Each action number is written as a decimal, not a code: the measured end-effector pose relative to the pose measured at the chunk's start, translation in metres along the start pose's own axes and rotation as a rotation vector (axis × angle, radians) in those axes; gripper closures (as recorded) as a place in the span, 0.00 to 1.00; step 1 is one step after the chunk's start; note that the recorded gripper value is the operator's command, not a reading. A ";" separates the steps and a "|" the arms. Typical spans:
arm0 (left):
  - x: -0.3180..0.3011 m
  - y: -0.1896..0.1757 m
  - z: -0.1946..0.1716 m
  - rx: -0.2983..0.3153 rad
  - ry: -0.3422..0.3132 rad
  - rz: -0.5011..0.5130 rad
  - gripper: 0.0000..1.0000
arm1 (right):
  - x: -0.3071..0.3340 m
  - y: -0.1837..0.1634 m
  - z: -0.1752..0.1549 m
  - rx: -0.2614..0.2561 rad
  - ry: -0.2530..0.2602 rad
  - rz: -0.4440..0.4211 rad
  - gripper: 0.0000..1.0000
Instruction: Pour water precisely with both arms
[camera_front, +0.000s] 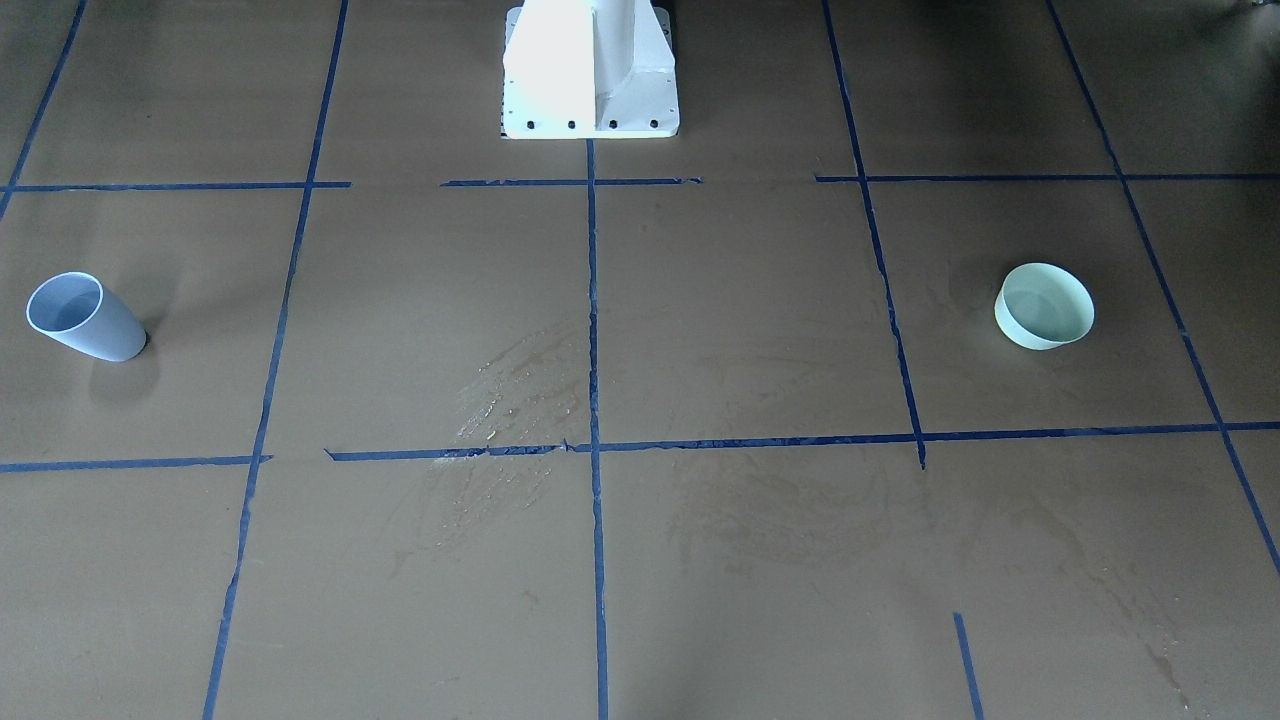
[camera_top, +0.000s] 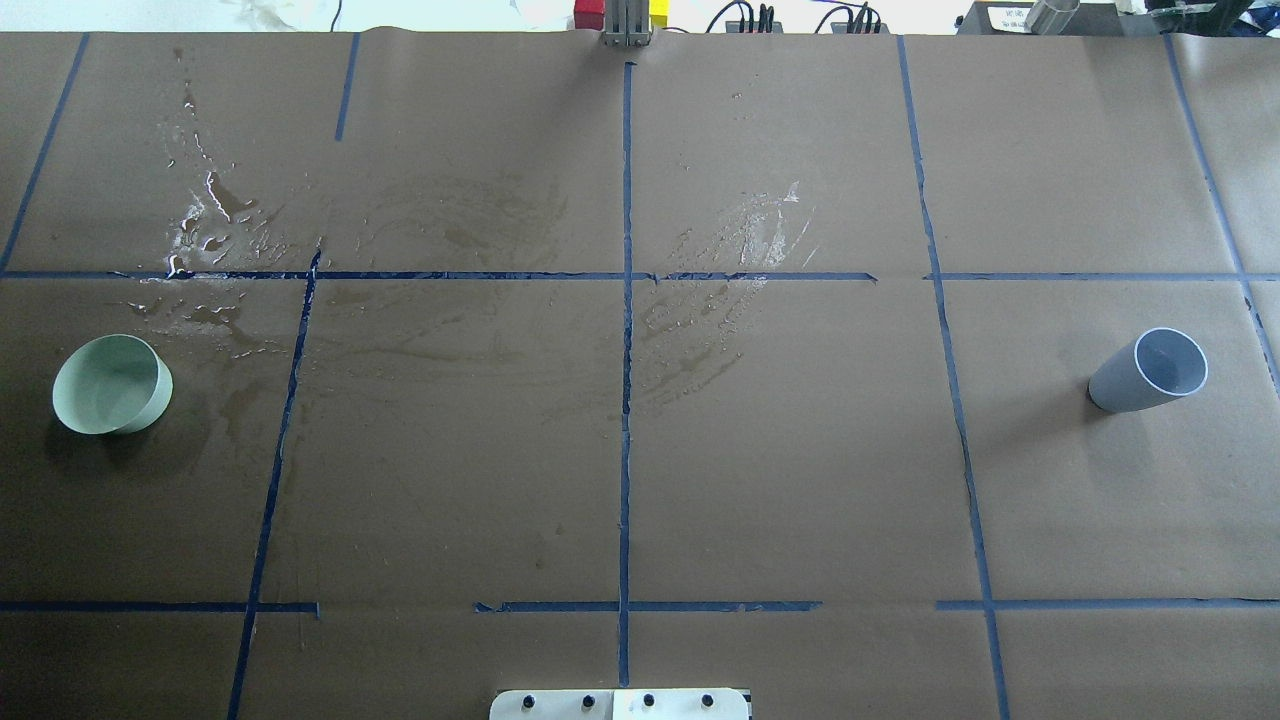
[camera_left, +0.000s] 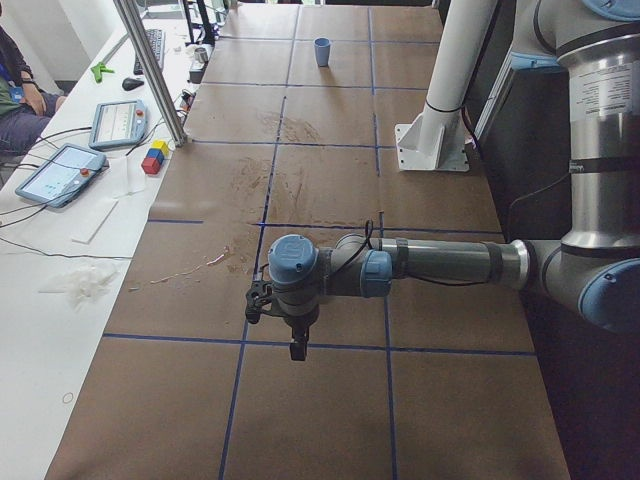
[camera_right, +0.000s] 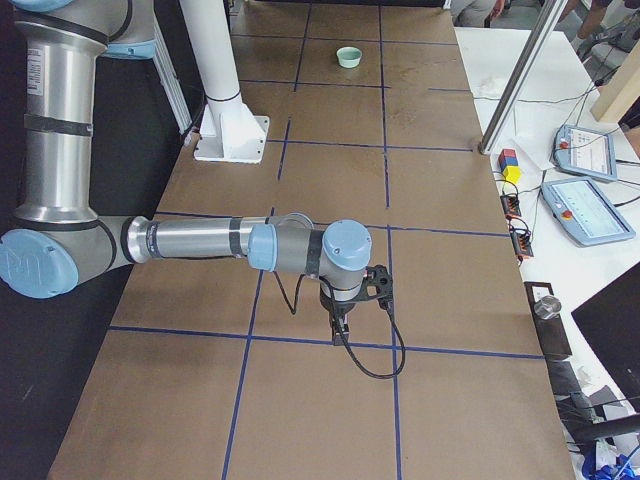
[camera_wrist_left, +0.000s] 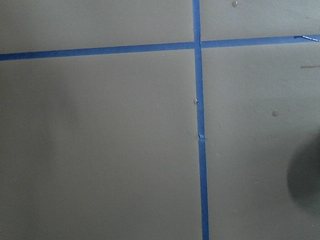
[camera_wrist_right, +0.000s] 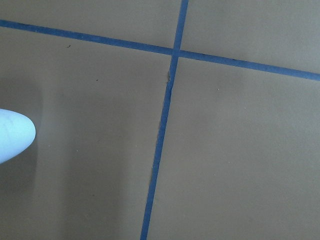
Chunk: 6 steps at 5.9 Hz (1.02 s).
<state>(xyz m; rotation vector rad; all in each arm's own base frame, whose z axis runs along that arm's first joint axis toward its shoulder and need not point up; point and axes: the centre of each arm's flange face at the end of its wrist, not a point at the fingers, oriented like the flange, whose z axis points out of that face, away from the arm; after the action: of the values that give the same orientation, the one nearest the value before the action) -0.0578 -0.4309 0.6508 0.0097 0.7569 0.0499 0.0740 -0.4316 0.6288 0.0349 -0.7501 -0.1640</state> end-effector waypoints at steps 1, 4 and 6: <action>0.004 -0.001 0.004 -0.010 0.001 0.010 0.00 | 0.000 0.000 0.000 0.000 0.000 0.000 0.00; 0.020 -0.006 0.005 -0.015 -0.004 0.040 0.00 | 0.001 -0.001 0.000 -0.001 0.006 0.003 0.00; 0.029 -0.022 -0.004 0.011 -0.007 0.061 0.00 | -0.001 -0.006 -0.003 0.005 0.007 0.009 0.00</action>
<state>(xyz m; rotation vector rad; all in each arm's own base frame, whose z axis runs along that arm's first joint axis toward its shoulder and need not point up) -0.0387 -0.4519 0.6269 0.0437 0.7496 0.1034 0.0741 -0.4373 0.6254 0.0368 -0.7431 -0.1532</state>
